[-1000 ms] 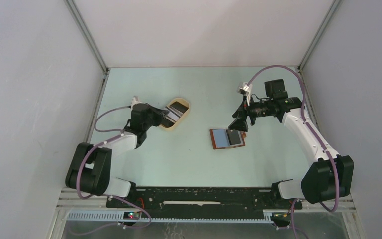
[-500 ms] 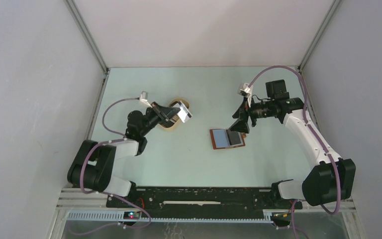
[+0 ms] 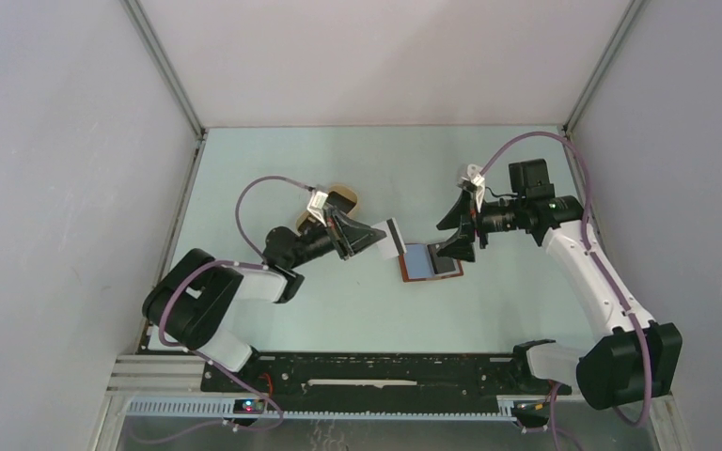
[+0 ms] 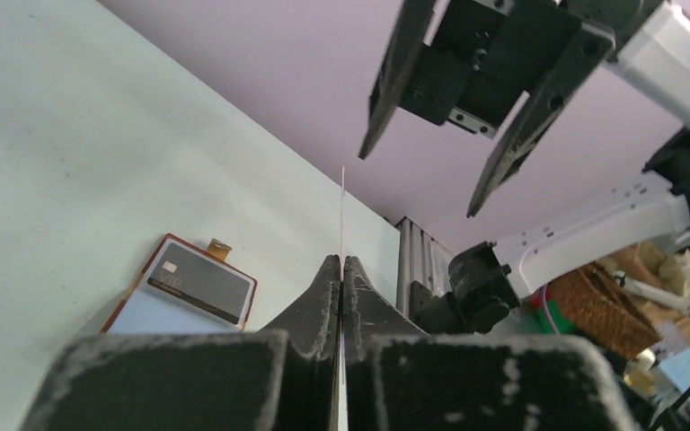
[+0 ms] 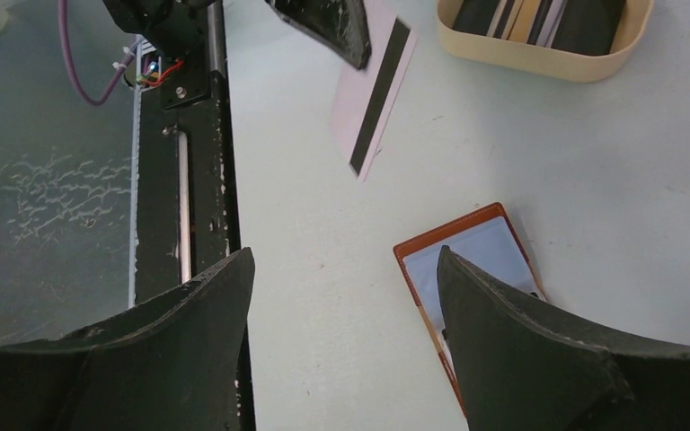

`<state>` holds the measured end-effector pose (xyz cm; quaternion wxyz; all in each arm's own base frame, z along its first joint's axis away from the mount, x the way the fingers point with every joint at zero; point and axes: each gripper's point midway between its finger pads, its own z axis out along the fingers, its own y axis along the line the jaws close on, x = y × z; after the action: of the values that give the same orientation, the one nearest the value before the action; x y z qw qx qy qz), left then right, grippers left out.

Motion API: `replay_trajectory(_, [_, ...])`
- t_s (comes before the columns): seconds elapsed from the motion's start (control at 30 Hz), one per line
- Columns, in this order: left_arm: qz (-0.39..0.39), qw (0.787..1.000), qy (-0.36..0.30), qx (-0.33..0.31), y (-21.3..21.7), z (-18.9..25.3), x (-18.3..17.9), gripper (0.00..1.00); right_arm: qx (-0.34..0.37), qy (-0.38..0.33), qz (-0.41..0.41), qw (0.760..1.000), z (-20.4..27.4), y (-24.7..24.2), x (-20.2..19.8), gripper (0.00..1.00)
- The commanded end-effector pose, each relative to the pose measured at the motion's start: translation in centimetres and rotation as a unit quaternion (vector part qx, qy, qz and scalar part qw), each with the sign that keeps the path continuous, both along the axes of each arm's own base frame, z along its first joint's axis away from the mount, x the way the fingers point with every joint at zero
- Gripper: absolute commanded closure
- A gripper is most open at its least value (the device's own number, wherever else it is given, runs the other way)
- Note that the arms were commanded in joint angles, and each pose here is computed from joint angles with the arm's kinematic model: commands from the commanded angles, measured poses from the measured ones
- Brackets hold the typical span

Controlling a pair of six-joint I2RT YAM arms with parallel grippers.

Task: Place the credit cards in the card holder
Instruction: Insert the credit card into the card holder.

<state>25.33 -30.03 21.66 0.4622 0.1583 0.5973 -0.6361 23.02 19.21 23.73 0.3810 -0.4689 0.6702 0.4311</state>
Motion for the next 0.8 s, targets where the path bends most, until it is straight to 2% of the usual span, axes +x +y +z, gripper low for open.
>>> replay_trajectory(0.0, [-0.006,0.994,-0.111,-0.007,-1.4,2.3,-1.5,1.0,0.017,0.006,0.032,0.999,0.2,1.4,-0.8,0.17])
replay_trajectory(0.47, [-0.017,0.99,-0.137,0.014,-3.6,0.8,-2.9,1.0,0.01,0.059,0.071,0.996,-1.6,4.1,-1.7,0.19])
replay_trajectory(0.67, [-0.041,0.988,-0.145,0.015,-4.4,0.8,-3.8,1.0,0.013,0.07,0.055,0.996,-1.2,4.3,-1.3,0.23])
replay_trajectory(0.77, [-0.054,0.988,-0.146,0.016,-4.9,0.7,-4.2,1.0,0.024,0.087,0.06,0.994,-0.9,4.5,-1.4,0.3])
